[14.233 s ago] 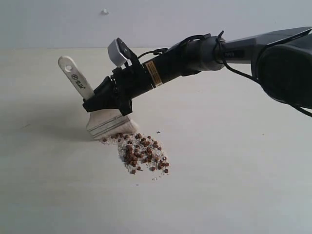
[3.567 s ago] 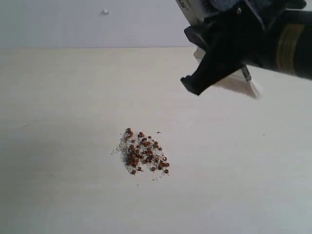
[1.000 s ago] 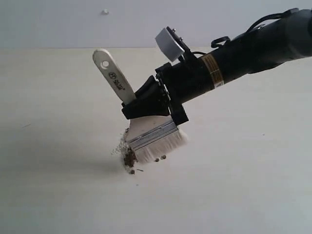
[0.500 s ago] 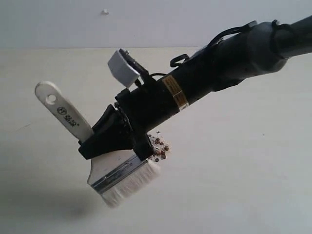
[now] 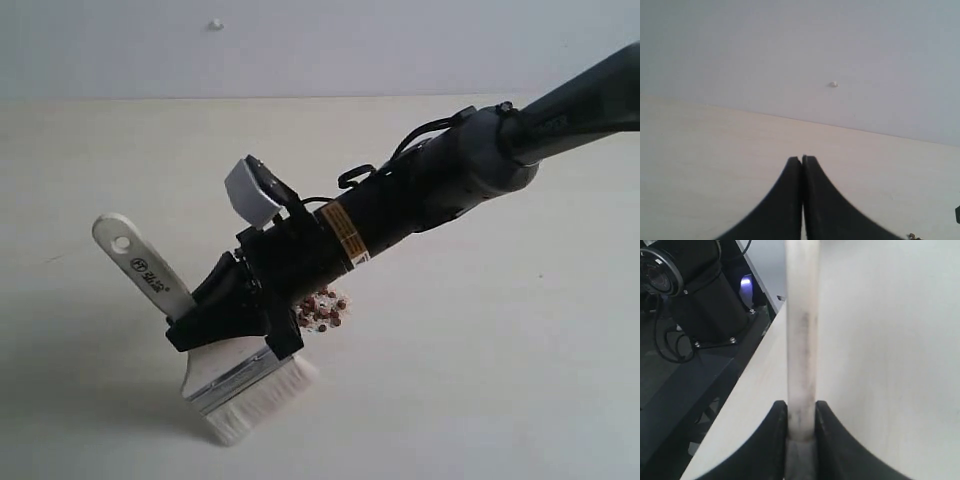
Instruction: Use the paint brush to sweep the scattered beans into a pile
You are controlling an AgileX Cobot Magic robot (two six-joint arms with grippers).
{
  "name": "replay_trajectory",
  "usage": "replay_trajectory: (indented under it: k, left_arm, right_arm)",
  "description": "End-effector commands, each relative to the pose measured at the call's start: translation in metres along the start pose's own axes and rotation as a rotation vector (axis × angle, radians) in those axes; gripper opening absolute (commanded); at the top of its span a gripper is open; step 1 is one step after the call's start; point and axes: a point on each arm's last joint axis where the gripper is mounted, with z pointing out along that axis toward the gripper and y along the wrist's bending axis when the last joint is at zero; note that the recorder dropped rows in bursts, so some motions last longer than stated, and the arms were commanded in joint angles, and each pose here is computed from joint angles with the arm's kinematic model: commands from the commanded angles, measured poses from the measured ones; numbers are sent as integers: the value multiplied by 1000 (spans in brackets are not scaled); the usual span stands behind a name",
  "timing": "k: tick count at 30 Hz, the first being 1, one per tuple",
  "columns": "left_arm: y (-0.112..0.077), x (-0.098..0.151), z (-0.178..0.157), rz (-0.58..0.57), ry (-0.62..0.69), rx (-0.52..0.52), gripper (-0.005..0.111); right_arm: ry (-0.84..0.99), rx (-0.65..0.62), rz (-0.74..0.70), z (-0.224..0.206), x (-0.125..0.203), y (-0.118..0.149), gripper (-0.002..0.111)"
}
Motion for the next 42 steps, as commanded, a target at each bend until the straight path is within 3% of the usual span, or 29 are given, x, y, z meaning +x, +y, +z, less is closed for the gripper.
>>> replay_trajectory:
  k: [1,14,23,31,35,42]
  left_arm:
    - [0,1,0,-3,-3,6,0]
    - [0,1,0,-3,-3,6,0]
    - [0,1,0,-3,-3,6,0]
    - [0,1,0,-3,-3,6,0]
    - [0,1,0,-3,-3,6,0]
    - [0,1,0,-3,-3,6,0]
  right_arm:
    - [-21,124,11,-1,-3,-12,0]
    - [-50,401,98,-8,-4,-36,0]
    - [-82,416,128,-13,-17,-32,0]
    - [-102,365,88,-31,-65,3,0]
    - [-25,498,110,-49,-84,16,0]
    - [-68,936,297,-96,-84,51,0]
